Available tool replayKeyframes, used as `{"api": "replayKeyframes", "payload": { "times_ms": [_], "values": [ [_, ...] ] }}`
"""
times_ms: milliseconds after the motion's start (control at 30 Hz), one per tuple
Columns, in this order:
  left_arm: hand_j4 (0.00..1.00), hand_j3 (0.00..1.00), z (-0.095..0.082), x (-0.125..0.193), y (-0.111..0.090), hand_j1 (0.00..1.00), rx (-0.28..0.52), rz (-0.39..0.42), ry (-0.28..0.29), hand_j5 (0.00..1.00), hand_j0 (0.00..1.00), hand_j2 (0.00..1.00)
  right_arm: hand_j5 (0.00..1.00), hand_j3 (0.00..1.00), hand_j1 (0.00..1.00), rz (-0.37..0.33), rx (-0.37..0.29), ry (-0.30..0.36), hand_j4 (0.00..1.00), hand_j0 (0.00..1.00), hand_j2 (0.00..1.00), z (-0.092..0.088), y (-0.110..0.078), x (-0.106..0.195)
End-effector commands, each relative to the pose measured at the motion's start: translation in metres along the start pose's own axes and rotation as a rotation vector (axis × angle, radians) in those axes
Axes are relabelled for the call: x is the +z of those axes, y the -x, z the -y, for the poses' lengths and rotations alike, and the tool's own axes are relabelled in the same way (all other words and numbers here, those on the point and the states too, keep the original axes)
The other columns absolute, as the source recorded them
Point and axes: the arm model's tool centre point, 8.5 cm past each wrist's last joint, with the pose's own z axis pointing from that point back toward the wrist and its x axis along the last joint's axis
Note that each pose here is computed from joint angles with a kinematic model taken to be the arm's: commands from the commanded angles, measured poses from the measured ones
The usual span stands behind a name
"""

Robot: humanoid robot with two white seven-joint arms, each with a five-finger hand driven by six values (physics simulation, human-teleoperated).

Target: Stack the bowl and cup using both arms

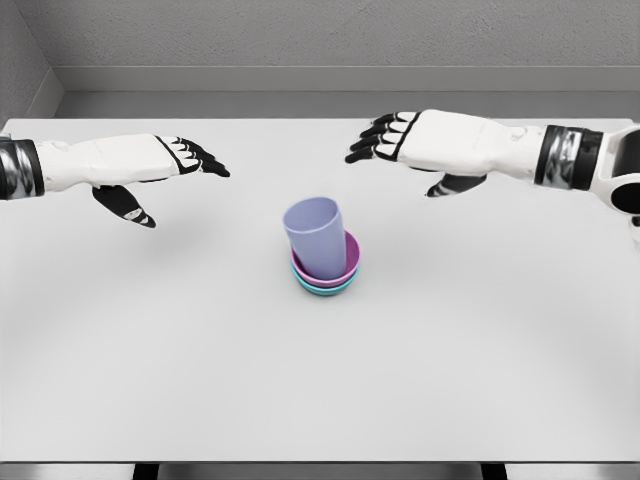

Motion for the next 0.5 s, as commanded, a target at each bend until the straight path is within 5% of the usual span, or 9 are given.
{"api": "replayKeyframes", "payload": {
  "times_ms": [0,33,100,233,267,333,467],
  "values": [
    [1.0,1.0,0.0,0.001,0.0,1.0,0.006,-0.001,-0.004,1.0,1.0,1.0,1.0,1.0,1.0,-0.118,-0.086,0.008,1.0,1.0,1.0,-0.012,0.038,0.025],
    [1.0,1.0,0.0,0.001,0.0,1.0,0.006,-0.001,-0.004,1.0,1.0,1.0,1.0,1.0,1.0,-0.164,-0.146,-0.017,1.0,1.0,1.0,-0.032,0.053,0.032],
    [1.0,1.0,0.0,0.001,0.001,1.0,0.008,-0.002,-0.003,1.0,1.0,1.0,1.0,1.0,1.0,-0.205,-0.16,0.012,1.0,1.0,1.0,-0.028,0.063,0.045],
    [1.0,1.0,-0.001,0.006,0.004,1.0,0.025,-0.012,-0.034,1.0,1.0,1.0,1.0,1.0,1.0,-0.231,-0.158,-0.012,1.0,1.0,1.0,-0.033,0.067,0.058],
    [1.0,1.0,0.019,-0.001,0.001,1.0,0.067,0.005,-0.021,1.0,1.0,1.0,1.0,1.0,1.0,-0.236,-0.16,-0.019,1.0,1.0,1.0,-0.035,0.068,0.061],
    [1.0,1.0,0.03,-0.015,-0.004,1.0,0.111,0.031,-0.054,1.0,1.0,1.0,1.0,1.0,1.0,-0.236,-0.164,-0.022,1.0,1.0,1.0,-0.038,0.067,0.061],
    [1.0,1.0,0.032,-0.015,-0.004,1.0,0.133,0.032,-0.087,1.0,1.0,1.0,1.0,1.0,1.0,-0.233,-0.169,-0.025,1.0,1.0,1.0,-0.041,0.066,0.06]
  ]
}}
